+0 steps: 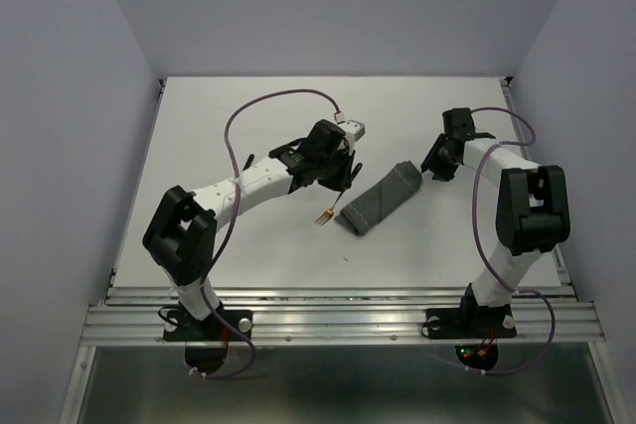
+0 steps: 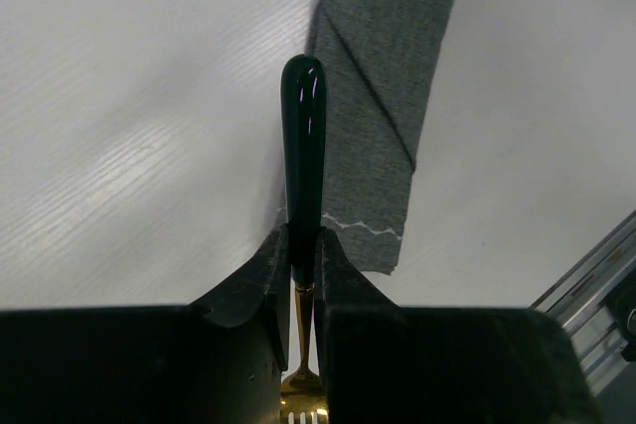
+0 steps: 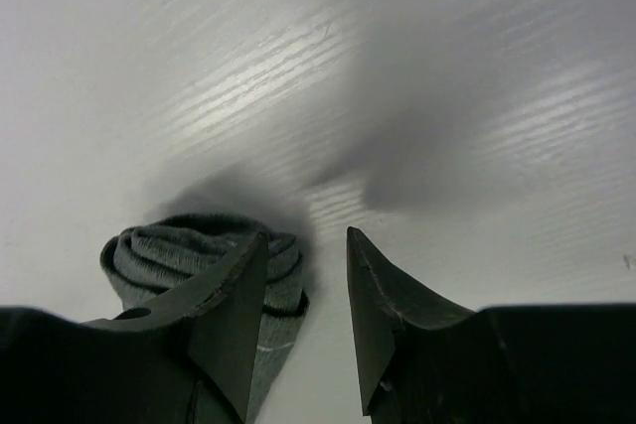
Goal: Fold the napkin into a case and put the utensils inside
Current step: Insert the fork into the folded napkin.
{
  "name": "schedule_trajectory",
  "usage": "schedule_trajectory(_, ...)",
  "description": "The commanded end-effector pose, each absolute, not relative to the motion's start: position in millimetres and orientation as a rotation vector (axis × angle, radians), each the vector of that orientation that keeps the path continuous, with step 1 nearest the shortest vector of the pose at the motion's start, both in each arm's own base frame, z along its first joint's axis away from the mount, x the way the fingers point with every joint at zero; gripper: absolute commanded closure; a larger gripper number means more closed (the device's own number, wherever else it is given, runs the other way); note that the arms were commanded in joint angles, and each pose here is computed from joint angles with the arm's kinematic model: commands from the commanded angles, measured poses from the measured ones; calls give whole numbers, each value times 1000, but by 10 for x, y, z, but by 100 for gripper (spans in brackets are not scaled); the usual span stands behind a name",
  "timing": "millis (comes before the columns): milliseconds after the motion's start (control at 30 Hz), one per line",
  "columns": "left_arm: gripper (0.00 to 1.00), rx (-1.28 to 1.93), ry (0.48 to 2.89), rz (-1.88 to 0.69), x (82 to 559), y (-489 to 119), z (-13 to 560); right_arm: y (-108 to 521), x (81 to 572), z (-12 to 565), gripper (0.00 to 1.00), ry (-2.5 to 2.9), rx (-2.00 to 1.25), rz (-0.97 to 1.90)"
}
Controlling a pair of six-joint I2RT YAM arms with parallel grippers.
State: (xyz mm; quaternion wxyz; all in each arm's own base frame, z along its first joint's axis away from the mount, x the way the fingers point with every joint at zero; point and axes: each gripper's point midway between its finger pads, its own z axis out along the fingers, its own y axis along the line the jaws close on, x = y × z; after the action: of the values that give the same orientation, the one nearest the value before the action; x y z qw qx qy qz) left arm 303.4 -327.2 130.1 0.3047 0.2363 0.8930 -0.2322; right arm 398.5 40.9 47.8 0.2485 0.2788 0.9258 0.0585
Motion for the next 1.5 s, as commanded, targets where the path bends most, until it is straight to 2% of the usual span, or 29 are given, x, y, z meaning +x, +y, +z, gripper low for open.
schedule_trajectory(0, 100, 737, 2307, -658, 2938, -3516, 1503, 446, 4259, 455, 57, 2502, 719, 200)
schedule_trajectory(333, 100, 841, 2389, -607, 2833, -3663, 1253, 833, 4172, 366, 59, 2579, 588, 425)
schedule_trajectory(900, 100, 944, 2547, -495, 2774, -3608, 721, 994, 4034, 307, 58, 2618, 532, 466)
schedule_trajectory(1467, 100, 982, 2600, -478, 2747, -3698, 546, 1093, 4074, 367, 58, 2613, 522, 517)
